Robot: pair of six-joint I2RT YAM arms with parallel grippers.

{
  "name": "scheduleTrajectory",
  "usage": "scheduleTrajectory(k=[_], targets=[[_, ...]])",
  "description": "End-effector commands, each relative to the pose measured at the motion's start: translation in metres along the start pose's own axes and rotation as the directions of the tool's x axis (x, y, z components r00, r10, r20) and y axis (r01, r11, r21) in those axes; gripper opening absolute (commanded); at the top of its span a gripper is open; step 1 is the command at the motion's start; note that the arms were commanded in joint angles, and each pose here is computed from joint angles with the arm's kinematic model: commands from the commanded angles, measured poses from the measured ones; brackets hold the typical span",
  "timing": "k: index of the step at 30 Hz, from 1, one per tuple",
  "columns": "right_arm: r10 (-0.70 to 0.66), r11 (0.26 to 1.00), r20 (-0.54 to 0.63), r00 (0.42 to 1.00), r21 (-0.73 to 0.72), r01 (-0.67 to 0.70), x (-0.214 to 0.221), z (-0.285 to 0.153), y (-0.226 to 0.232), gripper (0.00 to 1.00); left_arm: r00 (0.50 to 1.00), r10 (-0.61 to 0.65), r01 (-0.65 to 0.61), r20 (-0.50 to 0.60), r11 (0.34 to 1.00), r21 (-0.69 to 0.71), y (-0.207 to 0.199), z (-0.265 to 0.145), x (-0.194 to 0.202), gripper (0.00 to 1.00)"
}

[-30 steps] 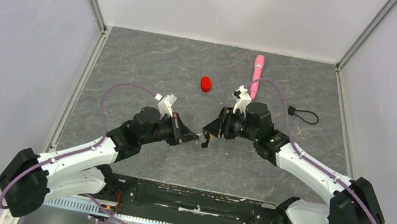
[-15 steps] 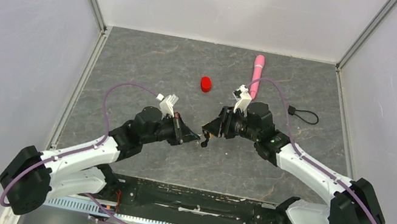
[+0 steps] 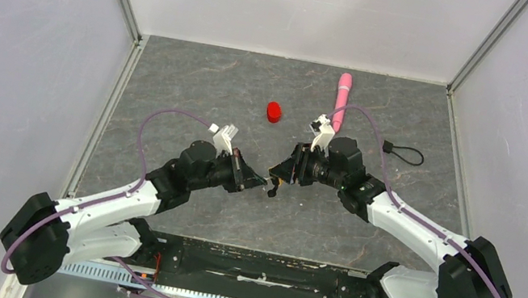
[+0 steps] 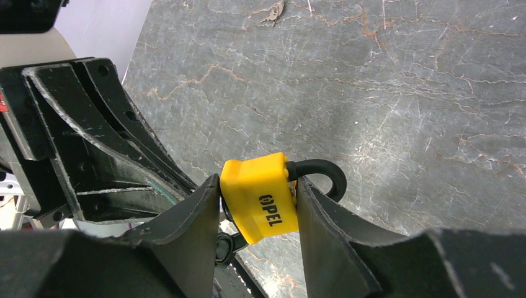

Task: Unlock with the key

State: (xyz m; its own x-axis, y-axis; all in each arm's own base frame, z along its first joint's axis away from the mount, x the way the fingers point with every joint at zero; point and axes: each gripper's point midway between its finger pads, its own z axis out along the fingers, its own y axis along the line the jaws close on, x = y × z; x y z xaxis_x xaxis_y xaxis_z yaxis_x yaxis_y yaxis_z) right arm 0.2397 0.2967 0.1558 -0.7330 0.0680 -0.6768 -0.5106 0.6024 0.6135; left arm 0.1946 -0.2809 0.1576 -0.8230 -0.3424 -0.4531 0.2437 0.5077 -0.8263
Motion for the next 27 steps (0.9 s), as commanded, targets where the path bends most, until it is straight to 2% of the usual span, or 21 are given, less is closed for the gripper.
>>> scheduleTrajectory(k=[1,27], targets=[[-0.035,0.996,0.096,0.995,-0.075,0.042,-0.026,-0.007,0.023,0.00,0.998,0.019,-0.022,0.052,0.997,0.072,-0.029,0.001,-0.018,0.02],[-0.049,0.997,0.099,0.994,-0.058,0.055,-0.029,-0.008,0.021,0.00,0.999,0.017,-0.016,0.050,1.000,-0.013,-0.011,0.006,-0.016,0.02]])
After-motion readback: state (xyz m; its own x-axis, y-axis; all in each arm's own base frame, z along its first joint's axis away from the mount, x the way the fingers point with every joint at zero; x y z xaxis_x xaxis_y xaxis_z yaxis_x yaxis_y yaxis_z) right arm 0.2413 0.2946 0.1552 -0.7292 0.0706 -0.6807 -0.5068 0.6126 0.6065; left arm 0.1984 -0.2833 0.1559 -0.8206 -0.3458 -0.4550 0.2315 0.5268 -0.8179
